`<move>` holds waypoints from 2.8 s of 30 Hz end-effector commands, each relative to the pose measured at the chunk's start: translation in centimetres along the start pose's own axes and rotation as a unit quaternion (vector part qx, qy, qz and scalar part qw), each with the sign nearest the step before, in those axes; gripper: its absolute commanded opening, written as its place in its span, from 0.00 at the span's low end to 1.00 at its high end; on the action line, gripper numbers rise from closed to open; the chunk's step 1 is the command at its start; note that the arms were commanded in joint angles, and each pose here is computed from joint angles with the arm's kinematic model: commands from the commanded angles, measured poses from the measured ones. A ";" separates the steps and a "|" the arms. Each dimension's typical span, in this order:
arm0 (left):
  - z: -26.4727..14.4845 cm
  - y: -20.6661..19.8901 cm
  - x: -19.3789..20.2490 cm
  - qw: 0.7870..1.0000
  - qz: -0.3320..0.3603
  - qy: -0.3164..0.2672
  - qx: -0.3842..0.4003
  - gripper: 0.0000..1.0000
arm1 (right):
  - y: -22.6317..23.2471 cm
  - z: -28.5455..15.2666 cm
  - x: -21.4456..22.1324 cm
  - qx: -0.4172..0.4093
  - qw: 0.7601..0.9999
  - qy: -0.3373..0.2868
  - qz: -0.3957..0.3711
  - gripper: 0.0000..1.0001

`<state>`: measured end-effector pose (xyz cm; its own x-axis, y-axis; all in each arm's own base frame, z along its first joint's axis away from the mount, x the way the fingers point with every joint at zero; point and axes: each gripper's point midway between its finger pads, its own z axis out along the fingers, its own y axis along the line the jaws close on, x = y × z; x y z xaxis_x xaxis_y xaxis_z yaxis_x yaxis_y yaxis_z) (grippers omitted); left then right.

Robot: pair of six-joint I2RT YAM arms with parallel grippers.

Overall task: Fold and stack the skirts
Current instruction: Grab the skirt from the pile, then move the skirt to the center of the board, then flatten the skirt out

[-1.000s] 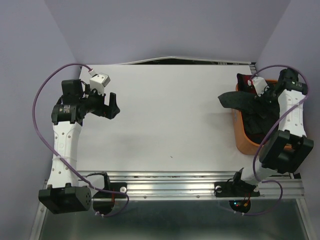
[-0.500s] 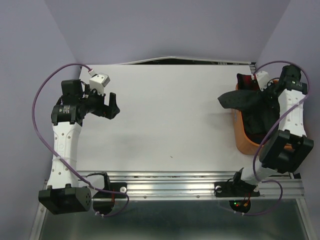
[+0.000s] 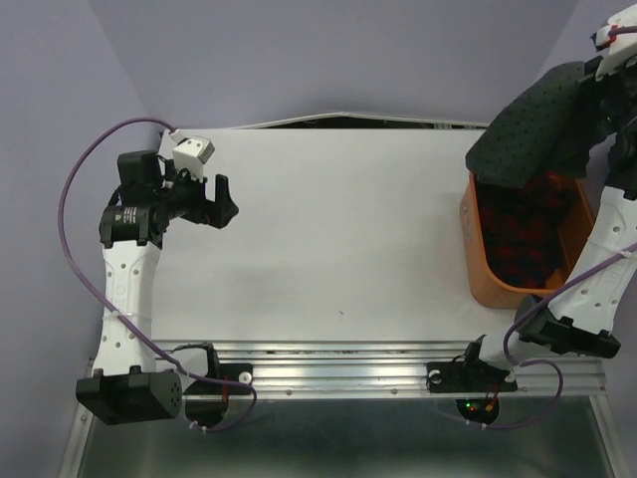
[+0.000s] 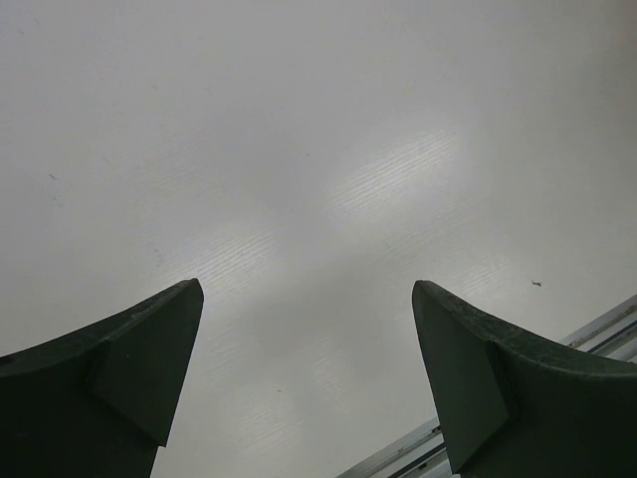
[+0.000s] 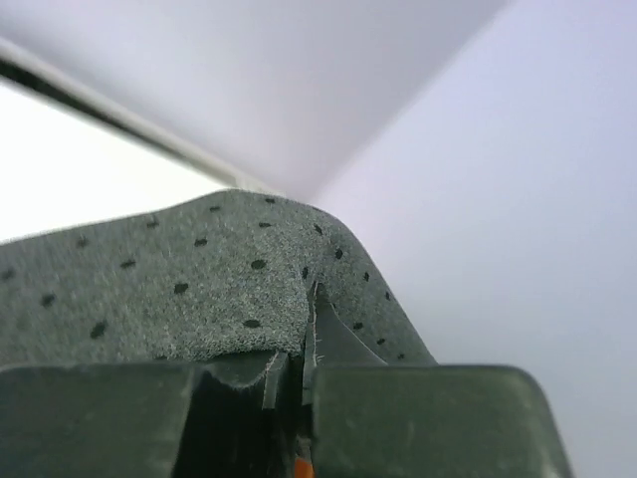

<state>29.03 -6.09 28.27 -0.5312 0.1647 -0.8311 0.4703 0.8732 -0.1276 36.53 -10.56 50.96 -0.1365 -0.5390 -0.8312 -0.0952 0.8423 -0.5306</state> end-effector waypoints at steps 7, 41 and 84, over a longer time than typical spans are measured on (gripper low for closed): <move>-1.5 0.1 -6.9 0.993 -0.009 -0.114 -0.005 0.99 | 4.9 -6.6 -17.8 -0.208 0.903 -0.327 0.187 0.01; 7.6 -0.3 3.6 0.984 0.170 0.046 0.022 0.86 | 48.4 18.4 5.5 -0.384 0.864 0.067 0.319 1.00; 19.3 -0.1 6.0 0.988 0.011 0.132 0.080 0.86 | 56.7 5.7 12.3 -0.520 0.811 0.199 0.182 0.74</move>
<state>41.34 -15.10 7.85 -0.6998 0.3763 -0.6072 0.5880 0.7862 -0.1904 33.89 28.41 8.65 -0.6890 -0.3944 -0.6080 -0.6958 0.5948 0.4026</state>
